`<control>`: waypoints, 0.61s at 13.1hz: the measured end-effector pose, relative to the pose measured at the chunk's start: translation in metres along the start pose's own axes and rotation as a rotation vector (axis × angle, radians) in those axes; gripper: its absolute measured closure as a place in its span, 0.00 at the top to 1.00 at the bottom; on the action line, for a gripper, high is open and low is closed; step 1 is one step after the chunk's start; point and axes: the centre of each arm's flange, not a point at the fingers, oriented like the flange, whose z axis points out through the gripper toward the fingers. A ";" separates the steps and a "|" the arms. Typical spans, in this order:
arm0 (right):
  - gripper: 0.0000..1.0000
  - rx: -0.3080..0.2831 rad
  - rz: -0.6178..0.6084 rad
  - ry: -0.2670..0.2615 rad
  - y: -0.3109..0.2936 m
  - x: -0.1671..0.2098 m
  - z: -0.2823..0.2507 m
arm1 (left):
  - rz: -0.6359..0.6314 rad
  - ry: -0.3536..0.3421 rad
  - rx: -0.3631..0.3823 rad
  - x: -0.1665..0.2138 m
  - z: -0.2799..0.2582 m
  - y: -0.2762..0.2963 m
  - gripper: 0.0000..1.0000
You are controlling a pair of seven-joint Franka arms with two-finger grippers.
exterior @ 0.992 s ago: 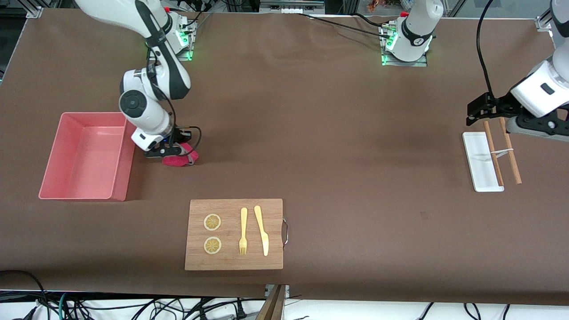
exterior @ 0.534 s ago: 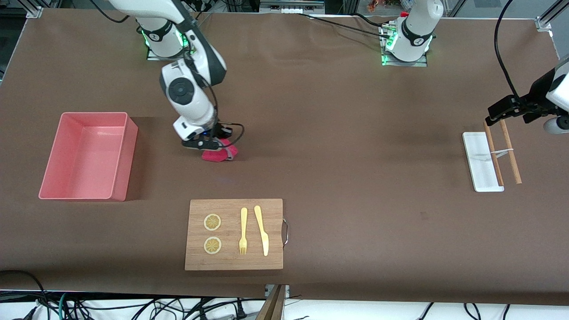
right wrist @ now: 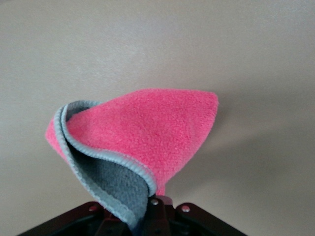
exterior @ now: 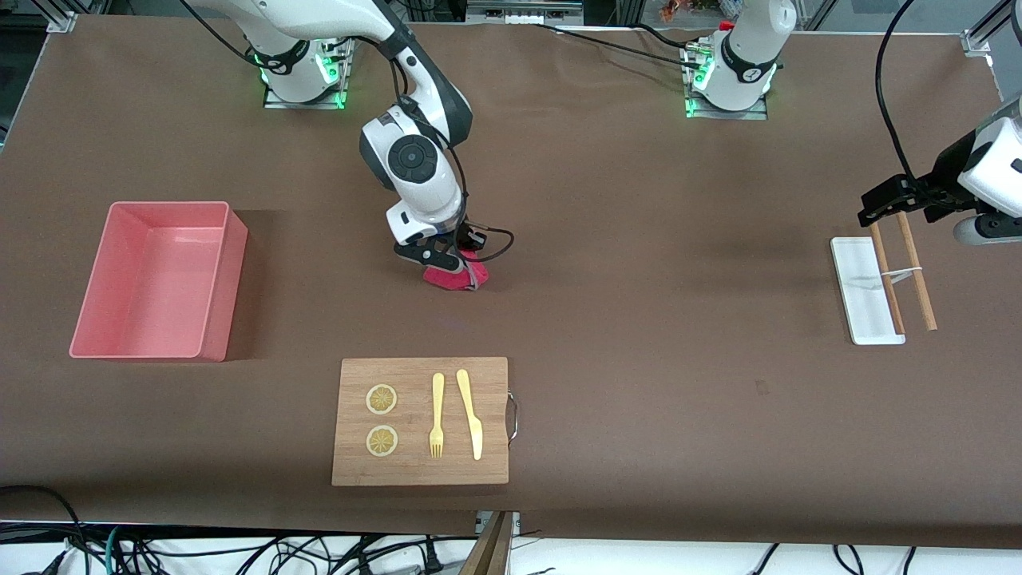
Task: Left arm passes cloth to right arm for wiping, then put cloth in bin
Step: 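Wipe the table with the cloth, sliding the right gripper toward the cutting board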
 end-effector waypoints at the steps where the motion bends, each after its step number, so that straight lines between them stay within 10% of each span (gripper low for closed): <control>1: 0.04 -0.008 0.002 -0.005 0.001 0.005 -0.003 | 0.004 0.000 0.000 0.000 0.000 0.002 1.00; 8: 0.04 -0.087 -0.085 -0.059 0.094 0.098 0.006 | 0.015 -0.002 0.001 -0.001 0.000 0.009 1.00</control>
